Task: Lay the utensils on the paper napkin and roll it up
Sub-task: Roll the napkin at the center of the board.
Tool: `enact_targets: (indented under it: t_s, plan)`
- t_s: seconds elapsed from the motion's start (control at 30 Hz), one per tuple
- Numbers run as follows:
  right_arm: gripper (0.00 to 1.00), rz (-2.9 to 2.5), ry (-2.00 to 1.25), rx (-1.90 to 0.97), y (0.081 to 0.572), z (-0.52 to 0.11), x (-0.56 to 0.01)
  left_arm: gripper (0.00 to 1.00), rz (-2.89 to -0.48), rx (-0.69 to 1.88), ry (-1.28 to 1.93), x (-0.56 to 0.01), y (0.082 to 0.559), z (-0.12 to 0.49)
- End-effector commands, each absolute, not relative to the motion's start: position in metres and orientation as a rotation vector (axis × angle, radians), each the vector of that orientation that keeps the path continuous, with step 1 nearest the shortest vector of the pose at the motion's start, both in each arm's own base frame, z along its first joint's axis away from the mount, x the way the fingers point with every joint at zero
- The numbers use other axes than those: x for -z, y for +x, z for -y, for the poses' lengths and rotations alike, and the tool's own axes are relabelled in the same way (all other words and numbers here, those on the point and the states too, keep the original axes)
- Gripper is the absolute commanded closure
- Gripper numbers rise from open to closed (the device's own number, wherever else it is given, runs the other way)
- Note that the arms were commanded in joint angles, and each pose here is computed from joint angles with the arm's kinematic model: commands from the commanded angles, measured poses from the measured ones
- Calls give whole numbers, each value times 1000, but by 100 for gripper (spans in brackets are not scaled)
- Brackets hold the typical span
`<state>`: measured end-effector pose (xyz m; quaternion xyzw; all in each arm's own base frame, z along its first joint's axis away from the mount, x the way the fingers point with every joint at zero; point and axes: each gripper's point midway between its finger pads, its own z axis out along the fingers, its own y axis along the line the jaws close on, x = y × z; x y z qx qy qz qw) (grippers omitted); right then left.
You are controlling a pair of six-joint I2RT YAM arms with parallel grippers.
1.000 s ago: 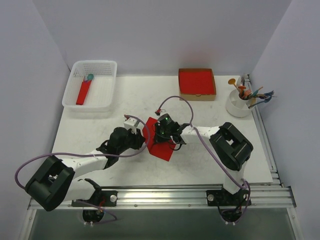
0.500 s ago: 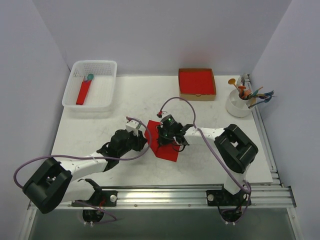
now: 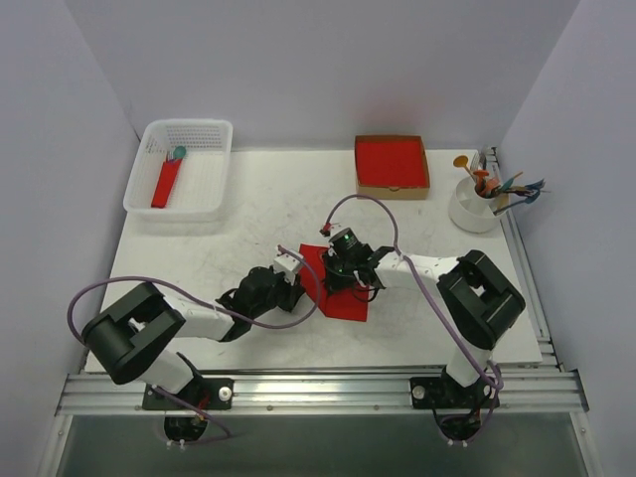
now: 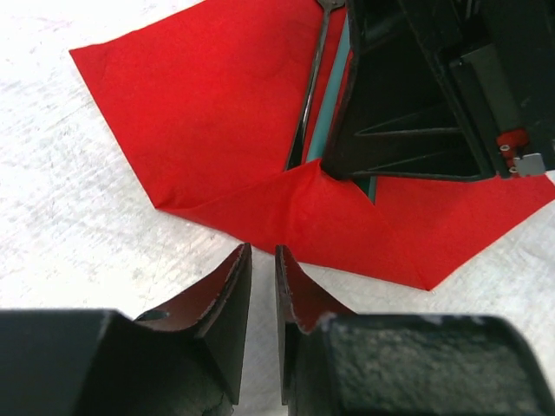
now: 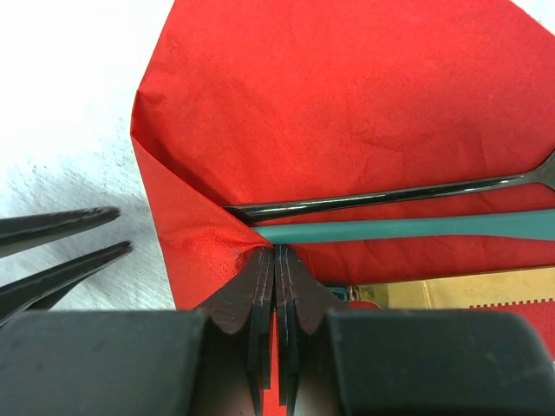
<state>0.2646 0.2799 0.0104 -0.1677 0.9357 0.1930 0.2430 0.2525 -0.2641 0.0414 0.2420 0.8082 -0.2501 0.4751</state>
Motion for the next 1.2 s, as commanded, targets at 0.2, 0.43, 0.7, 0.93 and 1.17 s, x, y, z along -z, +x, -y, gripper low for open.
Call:
enact_targets:
  t_s: [0.2,0.43,0.7,0.93,1.17]
  plan:
    - [100,-2635,-504,-478,253,-253,1,76,-1738,656,617,-72,274,292]
    - [100,-2641,-504,-496,255,-247,3,76,-1694,620,727,-71,272,298]
    - [100,-2648,-503,-533,255,-248,5,78,-1705,607,746,-60,270,296]
    - [100,-2655,-511,-544,254,-247,5,78,-1710,596,754,-48,275,300]
    - [100,-2656,-509,-553,253,-247,6,66,-1773,548,736,-34,277,291]
